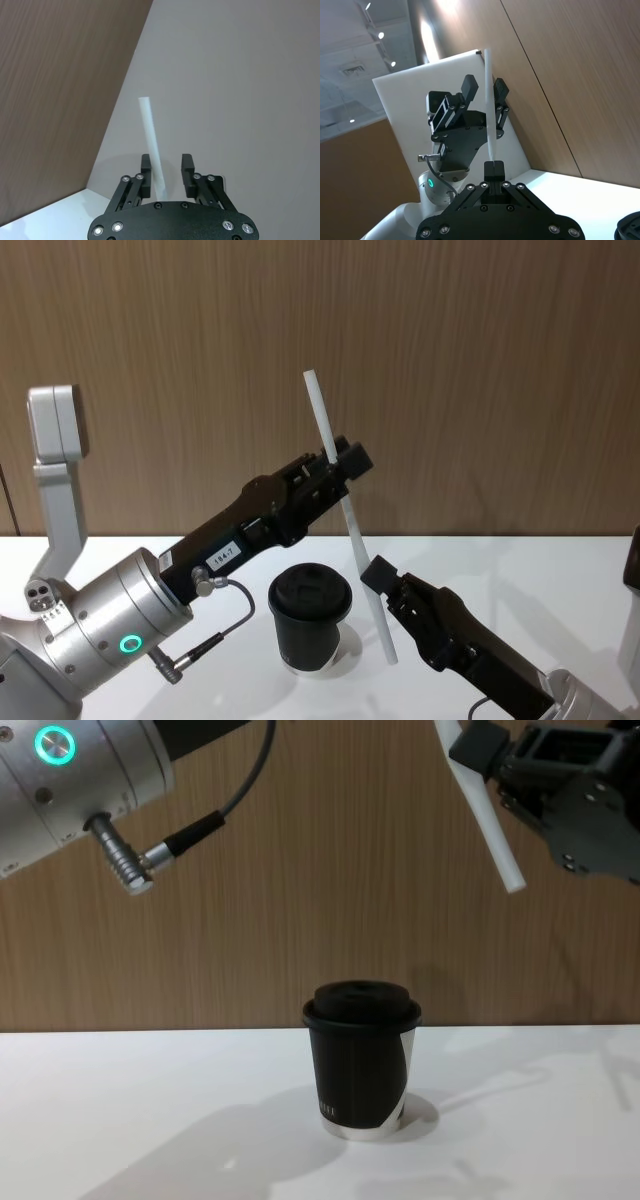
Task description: Pick up the straw with one hand, pass it to the other hand, and insert it into the cup.
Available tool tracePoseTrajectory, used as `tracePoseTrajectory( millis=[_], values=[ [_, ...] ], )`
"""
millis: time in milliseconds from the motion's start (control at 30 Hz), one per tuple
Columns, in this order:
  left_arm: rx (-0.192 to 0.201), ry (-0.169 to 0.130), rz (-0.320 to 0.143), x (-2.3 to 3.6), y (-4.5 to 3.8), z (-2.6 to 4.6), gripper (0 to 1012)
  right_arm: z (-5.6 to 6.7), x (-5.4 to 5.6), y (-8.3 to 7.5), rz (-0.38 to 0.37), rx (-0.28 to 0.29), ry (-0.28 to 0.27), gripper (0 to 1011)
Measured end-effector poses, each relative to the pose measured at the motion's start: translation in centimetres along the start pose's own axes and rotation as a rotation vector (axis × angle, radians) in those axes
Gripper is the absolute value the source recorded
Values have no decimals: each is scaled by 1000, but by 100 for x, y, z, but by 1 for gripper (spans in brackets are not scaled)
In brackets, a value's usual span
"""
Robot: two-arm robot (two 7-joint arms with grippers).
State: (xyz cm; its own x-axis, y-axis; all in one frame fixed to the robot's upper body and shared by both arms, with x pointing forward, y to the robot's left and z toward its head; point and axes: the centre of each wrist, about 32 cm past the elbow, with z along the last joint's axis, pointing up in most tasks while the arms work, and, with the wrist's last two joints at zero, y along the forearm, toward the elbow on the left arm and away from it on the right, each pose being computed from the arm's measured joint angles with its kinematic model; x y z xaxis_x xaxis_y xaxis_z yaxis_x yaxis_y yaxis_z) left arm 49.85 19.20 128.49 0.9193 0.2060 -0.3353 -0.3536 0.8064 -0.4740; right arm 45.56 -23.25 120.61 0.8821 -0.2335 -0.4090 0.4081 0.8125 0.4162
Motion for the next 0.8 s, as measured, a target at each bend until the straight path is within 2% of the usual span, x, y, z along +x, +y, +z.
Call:
tracePoseTrajectory(
  millis=[367,800],
  values=[
    [-9,-2,4,0,5,1,73,0,0,0,0,0,0,0],
    [-18,-3,8,19,37,-5,10,0,0,0,0,0,0,0]
  ],
)
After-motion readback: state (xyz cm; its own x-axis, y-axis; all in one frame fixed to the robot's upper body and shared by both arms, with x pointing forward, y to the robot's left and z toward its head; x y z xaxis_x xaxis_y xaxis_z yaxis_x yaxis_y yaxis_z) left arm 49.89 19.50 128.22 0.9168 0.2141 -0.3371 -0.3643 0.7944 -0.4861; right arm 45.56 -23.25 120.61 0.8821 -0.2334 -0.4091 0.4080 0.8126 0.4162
